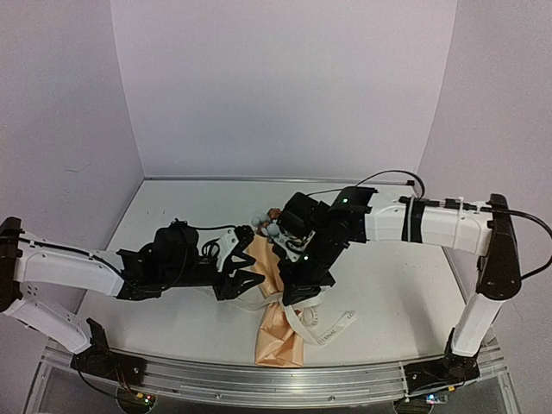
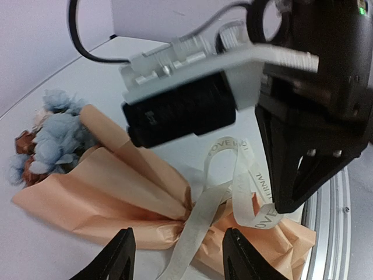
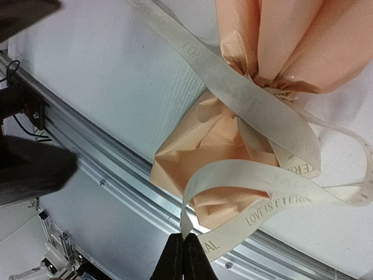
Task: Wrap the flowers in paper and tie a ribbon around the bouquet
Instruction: Cross the half-tied ribbon over the folded bouquet.
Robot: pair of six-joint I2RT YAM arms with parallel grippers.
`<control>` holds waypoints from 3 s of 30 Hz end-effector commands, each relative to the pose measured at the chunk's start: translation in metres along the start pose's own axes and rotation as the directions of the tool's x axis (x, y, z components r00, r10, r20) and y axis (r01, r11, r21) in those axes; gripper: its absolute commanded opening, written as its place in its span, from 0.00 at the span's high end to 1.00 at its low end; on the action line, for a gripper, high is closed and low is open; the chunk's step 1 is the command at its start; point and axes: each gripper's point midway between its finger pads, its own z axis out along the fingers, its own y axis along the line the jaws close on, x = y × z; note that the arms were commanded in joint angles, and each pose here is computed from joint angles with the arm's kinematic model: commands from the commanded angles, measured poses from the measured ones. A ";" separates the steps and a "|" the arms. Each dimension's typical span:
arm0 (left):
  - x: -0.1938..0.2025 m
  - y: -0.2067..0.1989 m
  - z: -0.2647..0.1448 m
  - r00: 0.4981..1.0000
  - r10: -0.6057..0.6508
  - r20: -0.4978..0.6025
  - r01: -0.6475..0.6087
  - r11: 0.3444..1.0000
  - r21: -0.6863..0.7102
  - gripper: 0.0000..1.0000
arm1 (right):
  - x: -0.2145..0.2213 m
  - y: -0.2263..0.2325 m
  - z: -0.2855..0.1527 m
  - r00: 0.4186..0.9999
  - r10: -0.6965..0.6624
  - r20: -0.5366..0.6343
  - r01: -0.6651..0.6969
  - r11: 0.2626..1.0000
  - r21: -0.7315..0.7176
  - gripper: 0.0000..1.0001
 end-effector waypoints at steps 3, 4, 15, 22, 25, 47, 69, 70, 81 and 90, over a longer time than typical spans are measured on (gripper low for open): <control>-0.007 0.018 -0.027 0.991 -0.113 0.068 0.120 0.986 -0.115 0.47 | -0.020 0.016 0.024 0.998 -0.014 0.062 0.012 1.000 0.021 1.00; -0.005 0.015 -0.027 0.991 -0.117 0.066 0.124 0.987 -0.102 0.47 | -0.019 0.016 0.024 0.998 -0.026 0.064 0.025 0.999 0.025 1.00; -0.001 -0.008 -0.033 0.989 -0.140 0.040 0.139 0.990 0.025 0.48 | 0.020 0.021 0.024 0.982 -0.190 -0.005 0.190 0.981 0.030 0.74; 0.002 -0.008 -0.036 0.989 -0.146 0.031 0.145 0.989 0.021 0.48 | 0.026 0.016 0.006 0.967 -0.251 0.041 0.249 0.967 0.048 0.37; 0.000 -0.008 -0.034 0.990 -0.139 0.028 0.138 0.990 0.021 0.48 | 0.028 -0.010 -0.007 0.960 -0.262 0.095 0.248 0.959 0.136 0.32; -0.011 -0.009 -0.026 0.996 -0.092 -0.003 0.092 0.995 0.033 0.48 | -0.016 -0.112 0.066 0.911 -0.067 0.406 -0.036 0.970 0.241 0.60; -0.022 -0.020 0.012 0.999 -0.022 -0.026 0.025 0.992 0.125 0.53 | 0.014 -0.122 0.011 0.932 -0.087 0.352 -0.047 0.934 0.355 1.00; -0.024 -0.021 0.014 1.000 -0.016 -0.024 0.019 0.991 0.130 0.53 | 0.015 -0.120 0.007 0.934 -0.101 0.343 -0.034 0.930 0.367 1.00; -0.031 -0.031 0.017 1.000 0.028 0.009 -0.029 0.986 0.167 0.54 | 0.018 -0.077 -0.026 0.961 -0.188 0.203 0.105 0.927 0.361 1.00; -0.035 -0.041 0.012 0.994 0.100 0.050 -0.108 0.974 0.201 0.52 | 0.008 -0.031 -0.030 0.952 -0.286 0.113 0.251 0.934 0.255 1.00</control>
